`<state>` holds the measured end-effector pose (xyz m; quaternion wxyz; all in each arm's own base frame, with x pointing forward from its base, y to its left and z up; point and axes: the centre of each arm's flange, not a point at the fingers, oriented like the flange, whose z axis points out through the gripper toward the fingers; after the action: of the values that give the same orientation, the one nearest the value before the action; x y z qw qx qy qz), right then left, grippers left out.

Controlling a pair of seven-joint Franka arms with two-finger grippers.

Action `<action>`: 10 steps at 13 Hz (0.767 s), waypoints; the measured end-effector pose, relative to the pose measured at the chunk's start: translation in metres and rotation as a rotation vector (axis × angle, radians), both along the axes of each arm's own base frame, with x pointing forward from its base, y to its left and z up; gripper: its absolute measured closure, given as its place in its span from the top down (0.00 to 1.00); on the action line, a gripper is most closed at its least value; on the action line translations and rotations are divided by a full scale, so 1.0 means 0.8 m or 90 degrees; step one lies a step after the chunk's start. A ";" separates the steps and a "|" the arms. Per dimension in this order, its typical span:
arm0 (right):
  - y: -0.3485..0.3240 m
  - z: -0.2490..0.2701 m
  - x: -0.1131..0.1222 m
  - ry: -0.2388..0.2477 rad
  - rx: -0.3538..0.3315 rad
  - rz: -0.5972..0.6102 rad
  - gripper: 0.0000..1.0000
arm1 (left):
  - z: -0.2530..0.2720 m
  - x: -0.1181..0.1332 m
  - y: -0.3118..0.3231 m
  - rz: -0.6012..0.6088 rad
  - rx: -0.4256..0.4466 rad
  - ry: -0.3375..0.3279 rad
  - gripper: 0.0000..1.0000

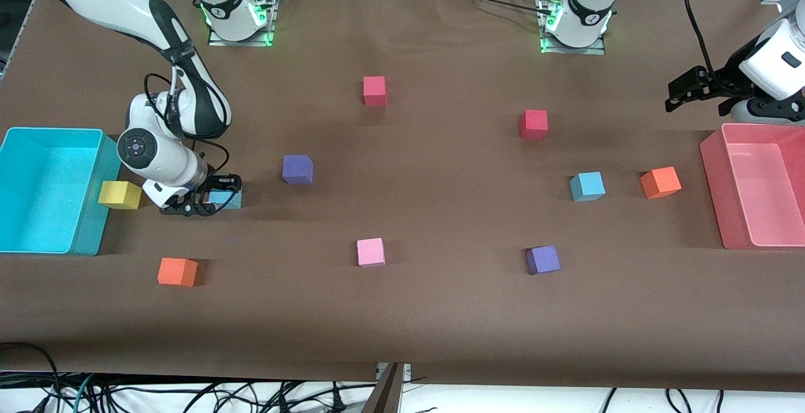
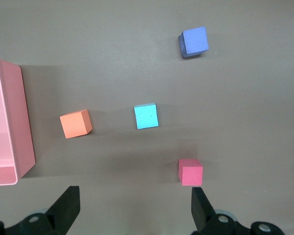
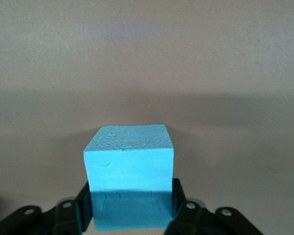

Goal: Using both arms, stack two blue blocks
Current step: 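Lift the light blue cube with the right gripper toward the table center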

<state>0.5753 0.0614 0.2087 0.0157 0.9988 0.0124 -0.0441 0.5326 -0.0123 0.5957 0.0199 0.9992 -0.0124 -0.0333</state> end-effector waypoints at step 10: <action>0.140 0.165 0.060 0.059 -0.017 0.070 0.49 | 0.000 0.000 0.009 0.009 0.000 0.000 1.00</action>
<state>0.6236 0.1731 0.3403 0.0310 0.9932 0.0673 -0.0894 0.5328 -0.0048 0.5956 0.0205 0.9992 -0.0055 -0.0333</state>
